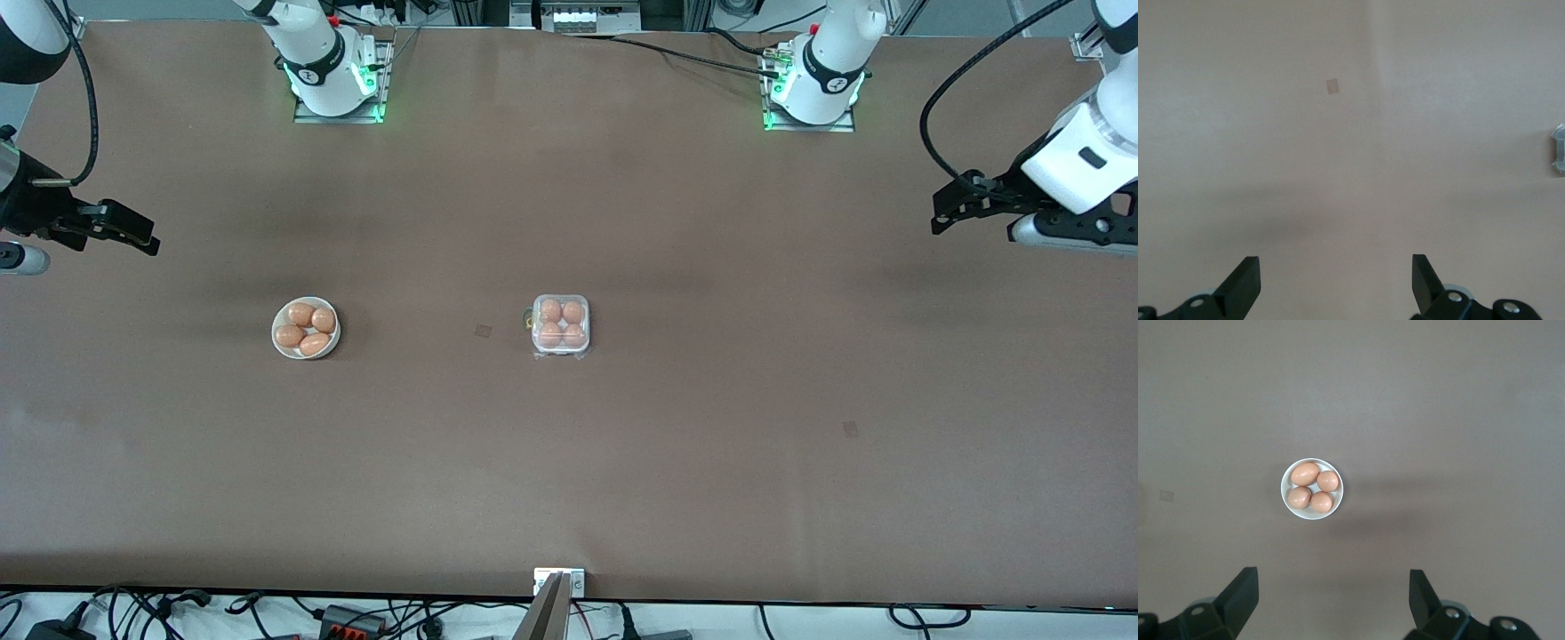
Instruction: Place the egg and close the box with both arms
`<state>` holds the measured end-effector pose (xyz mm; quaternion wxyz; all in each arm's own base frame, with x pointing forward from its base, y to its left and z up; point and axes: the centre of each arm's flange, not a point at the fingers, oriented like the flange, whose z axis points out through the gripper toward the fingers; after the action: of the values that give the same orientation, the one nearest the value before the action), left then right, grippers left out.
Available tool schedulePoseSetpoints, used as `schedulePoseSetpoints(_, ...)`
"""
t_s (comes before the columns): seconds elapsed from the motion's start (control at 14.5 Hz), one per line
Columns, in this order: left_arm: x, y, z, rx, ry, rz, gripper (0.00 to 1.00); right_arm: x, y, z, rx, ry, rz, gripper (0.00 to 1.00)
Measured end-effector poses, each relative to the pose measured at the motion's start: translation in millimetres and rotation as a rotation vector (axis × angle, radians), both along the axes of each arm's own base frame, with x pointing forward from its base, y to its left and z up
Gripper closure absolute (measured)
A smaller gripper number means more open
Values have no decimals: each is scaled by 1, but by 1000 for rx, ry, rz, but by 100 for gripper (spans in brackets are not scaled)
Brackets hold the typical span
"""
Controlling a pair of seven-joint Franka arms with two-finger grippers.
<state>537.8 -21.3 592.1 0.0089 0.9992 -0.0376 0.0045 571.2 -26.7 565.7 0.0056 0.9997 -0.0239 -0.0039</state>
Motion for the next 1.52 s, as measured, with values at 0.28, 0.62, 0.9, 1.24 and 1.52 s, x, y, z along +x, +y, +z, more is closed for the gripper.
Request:
schedulePoseSetpoints(0.28,-16,-4,14,3,22,-7,0,0,1,2,0,-4,2,0)
schedulePoseSetpoints(0.62,-15,-3,11,3,28,0,0,1,8,2,0,-7,14,0)
schedulePoseSetpoints(0.9,-11,-8,14,3,19,-5,0,-1,5,3,0,5,9,0)
schedulePoseSetpoints(1.24,-3,-10,8,3,29,-5,0,-2,3,1,0,18,6,0)
schedulePoseSetpoints(1.52,-1,-10,7,3,31,-5,0,-3,3,1,1,28,6,0)
